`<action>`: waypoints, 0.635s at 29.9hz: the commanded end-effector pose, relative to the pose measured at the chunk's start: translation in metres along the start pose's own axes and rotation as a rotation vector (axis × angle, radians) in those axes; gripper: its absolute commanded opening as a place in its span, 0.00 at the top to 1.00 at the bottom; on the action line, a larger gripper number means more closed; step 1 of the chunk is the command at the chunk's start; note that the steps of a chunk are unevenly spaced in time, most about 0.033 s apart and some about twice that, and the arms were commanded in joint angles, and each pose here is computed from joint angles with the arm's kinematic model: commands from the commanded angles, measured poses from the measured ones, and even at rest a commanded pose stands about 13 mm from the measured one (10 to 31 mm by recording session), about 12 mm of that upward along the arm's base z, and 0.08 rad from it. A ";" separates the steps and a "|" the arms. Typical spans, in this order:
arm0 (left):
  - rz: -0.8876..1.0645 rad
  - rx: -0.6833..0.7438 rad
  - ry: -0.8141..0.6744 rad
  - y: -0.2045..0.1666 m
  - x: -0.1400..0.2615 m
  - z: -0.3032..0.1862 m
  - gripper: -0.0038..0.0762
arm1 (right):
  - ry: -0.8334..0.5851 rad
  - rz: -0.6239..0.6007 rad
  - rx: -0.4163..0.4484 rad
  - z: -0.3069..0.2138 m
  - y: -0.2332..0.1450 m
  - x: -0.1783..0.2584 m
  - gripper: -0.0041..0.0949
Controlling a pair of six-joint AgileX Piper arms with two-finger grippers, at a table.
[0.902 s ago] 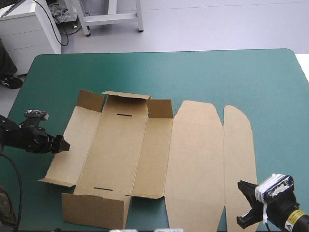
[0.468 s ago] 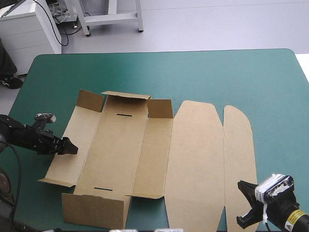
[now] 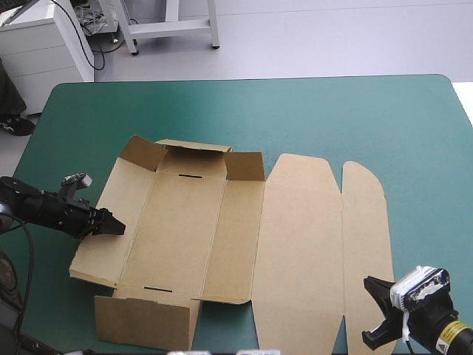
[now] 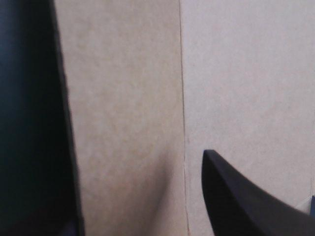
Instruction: Fold the box
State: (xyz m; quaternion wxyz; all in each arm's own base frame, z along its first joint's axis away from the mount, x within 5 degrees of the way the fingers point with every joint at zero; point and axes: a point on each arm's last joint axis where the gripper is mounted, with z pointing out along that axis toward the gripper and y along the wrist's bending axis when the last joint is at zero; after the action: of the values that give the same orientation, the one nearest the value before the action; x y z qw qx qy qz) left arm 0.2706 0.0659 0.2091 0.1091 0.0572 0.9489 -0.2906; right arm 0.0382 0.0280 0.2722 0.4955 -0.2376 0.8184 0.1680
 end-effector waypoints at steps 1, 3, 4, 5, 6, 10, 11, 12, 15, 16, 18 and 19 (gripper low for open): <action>0.019 0.103 0.029 -0.026 -0.002 -0.005 0.55 | -0.087 -0.003 0.004 -0.004 0.000 -0.013 0.97; 0.043 0.112 0.048 -0.033 -0.004 0.000 0.55 | -0.087 -0.003 0.004 -0.004 0.000 -0.013 0.97; 0.060 0.115 0.061 -0.037 -0.005 0.004 0.55 | -0.087 -0.003 0.004 -0.004 0.000 -0.013 0.97; 0.078 0.119 0.075 -0.042 -0.006 0.007 0.55 | -0.087 -0.003 0.004 -0.004 0.000 -0.013 0.97; 0.098 0.119 0.093 -0.046 -0.006 0.010 0.55 | -0.087 -0.003 0.004 -0.004 0.000 -0.013 0.97; 0.163 0.096 0.157 -0.054 -0.004 0.018 0.56 | -0.087 -0.003 0.004 -0.004 0.000 -0.013 0.97; 0.167 0.088 0.164 -0.053 -0.004 0.018 0.58 | -0.087 -0.003 0.004 -0.004 0.000 -0.013 0.97; 0.172 0.080 0.170 -0.052 -0.004 0.018 0.60 | -0.087 -0.003 0.004 -0.004 0.000 -0.013 0.97; 0.175 0.080 0.160 -0.053 -0.006 0.016 0.71 | -0.087 -0.003 0.004 -0.004 0.000 -0.013 0.97; 0.176 0.087 0.153 -0.054 -0.006 0.016 0.77 | -0.087 -0.003 0.004 -0.004 0.000 -0.013 0.97; 0.198 0.094 0.141 -0.054 -0.007 0.016 0.90 | -0.087 -0.003 0.004 -0.004 0.000 -0.013 0.97; 0.198 0.091 0.131 -0.054 -0.008 0.016 0.96 | -0.087 -0.003 0.004 -0.004 0.000 -0.013 0.97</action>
State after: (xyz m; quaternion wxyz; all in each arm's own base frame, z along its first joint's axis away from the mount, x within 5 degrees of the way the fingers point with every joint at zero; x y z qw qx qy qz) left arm 0.2755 0.0205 0.2074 0.0651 0.1547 0.9459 -0.2776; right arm 0.0382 0.0280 0.2722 0.4955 -0.2376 0.8184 0.1680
